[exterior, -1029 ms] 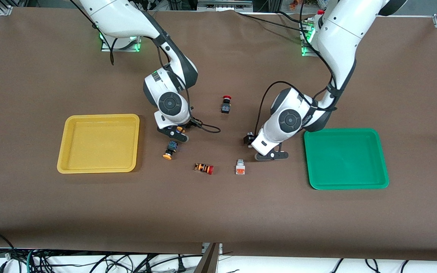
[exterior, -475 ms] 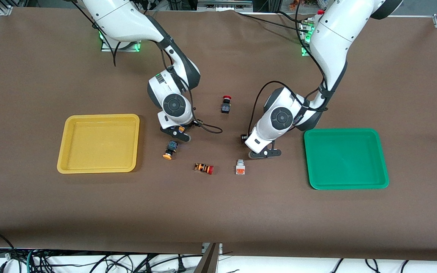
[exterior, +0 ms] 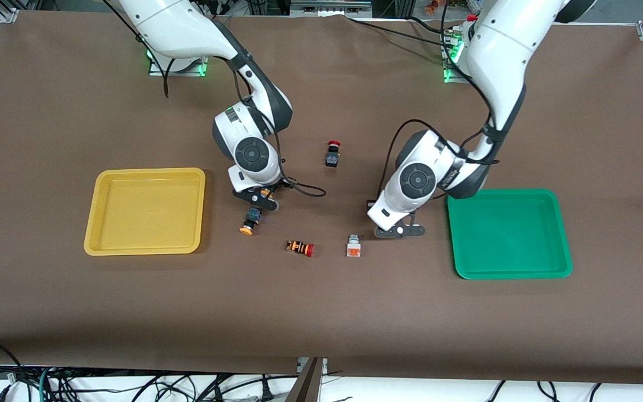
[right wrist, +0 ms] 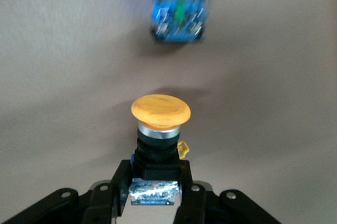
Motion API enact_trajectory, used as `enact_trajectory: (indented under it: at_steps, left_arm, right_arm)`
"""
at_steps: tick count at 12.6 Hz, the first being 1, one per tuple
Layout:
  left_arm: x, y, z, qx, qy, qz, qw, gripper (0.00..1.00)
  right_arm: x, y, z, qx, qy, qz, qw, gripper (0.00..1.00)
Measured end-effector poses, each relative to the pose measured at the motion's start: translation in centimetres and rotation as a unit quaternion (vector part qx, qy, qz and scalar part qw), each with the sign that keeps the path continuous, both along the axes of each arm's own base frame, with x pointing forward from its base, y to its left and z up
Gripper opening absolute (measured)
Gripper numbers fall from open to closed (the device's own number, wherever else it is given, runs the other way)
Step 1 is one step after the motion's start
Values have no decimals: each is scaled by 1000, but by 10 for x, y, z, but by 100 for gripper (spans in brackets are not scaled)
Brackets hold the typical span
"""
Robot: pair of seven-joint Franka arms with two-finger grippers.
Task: Place green and yellow buttons in trays
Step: 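Close both grippers on the yellow button and the white switch, then carry the button to the yellow tray while the left gripper carries the switch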
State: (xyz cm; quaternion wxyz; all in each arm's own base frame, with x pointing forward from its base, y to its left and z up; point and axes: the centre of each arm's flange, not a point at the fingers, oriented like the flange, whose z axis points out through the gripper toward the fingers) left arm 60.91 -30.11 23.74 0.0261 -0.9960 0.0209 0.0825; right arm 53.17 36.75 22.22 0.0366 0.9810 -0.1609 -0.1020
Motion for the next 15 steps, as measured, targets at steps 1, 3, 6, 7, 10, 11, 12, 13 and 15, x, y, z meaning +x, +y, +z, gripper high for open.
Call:
enact_trajectory:
  at_steps: [1, 3, 6, 7, 10, 11, 12, 13, 15]
  left_arm:
    - [15, 26, 20, 8, 12, -30, 999, 41]
    - [42, 92, 46, 5, 30, -78, 996, 41]
    - [65, 202, 35, -6, 45, -142, 989, 41]
    - [68, 231, 22, -7, 42, -156, 987, 41]
    - [61, 271, -30, -22, 21, -178, 984, 41]
    - [58, 271, -39, -25, 21, -180, 983, 41]
    - [57, 267, -42, -27, 21, -183, 983, 48]
    - [58, 263, -39, -28, 18, -185, 982, 58]
    - [63, 243, -22, -36, 3, -190, 981, 79]
  right_arm:
    - [12, -22, 18, -5, 5, 23, 1000, 41]
    - [38, -82, 50, -12, 15, 66, 998, 41]
    - [74, -186, 65, -15, 23, 124, 992, 41]
    - [83, -223, 62, -12, 28, 138, 990, 41]
    - [97, -326, 40, 9, 49, 162, 986, 41]
    - [98, -349, 29, 13, 54, 166, 985, 41]
    - [98, -366, 18, 16, 60, 170, 983, 41]
    - [97, -378, 7, 18, 64, 175, 982, 41]
    - [95, -389, -12, 19, 75, 181, 980, 41]
